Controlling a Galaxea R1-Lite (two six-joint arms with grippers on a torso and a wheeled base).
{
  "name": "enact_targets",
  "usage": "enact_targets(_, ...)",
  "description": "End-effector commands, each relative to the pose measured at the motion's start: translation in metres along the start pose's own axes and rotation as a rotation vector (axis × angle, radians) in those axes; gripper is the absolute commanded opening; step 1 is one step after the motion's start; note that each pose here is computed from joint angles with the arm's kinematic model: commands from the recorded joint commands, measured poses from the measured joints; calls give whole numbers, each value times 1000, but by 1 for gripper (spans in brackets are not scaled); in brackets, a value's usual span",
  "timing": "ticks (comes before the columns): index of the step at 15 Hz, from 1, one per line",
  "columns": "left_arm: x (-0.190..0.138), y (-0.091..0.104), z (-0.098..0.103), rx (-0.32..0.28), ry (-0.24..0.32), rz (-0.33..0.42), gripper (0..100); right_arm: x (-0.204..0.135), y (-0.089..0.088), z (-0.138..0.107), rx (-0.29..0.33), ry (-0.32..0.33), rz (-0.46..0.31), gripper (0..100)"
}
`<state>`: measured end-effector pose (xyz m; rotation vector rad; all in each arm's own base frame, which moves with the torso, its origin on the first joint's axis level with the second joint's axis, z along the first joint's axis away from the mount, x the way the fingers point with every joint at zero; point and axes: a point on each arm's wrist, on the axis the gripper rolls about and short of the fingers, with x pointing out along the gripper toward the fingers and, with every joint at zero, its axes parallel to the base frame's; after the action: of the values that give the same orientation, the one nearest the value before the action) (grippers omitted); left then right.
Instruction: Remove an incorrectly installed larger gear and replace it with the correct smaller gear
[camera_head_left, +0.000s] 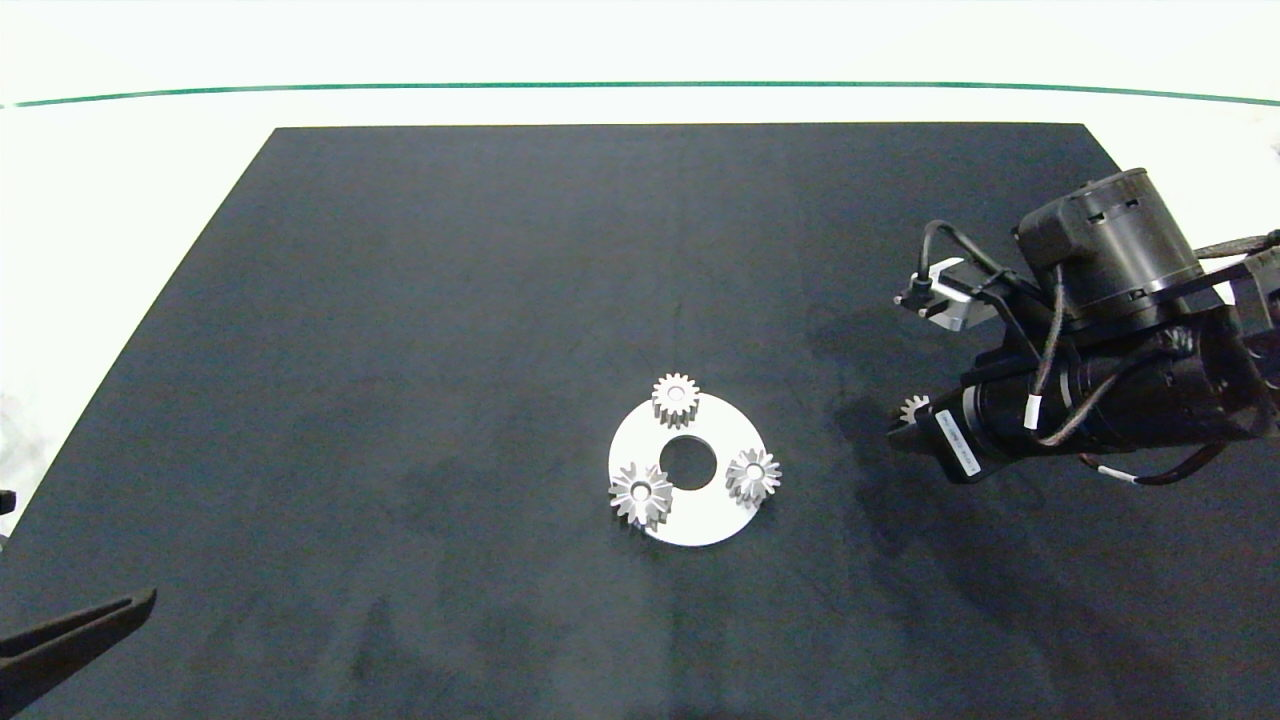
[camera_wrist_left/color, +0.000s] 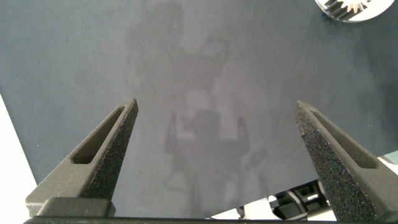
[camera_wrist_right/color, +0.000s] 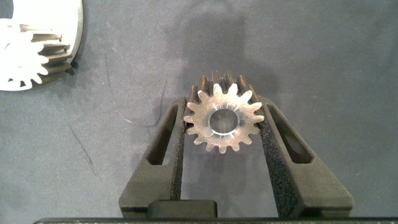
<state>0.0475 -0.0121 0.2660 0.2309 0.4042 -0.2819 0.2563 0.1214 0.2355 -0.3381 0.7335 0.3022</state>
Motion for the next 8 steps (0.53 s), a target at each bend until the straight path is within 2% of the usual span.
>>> enact_targets(1,1,-1,0,15,3,-20,100,5,2,-3,-5,24,3,22)
enact_targets(5,8,-11,5,133,-13,-173,100,7,3,-8,1,40,8,22)
enact_targets(8,23,-16,3,221,16,-209,100,-1,1,-7,5,19,4,22)
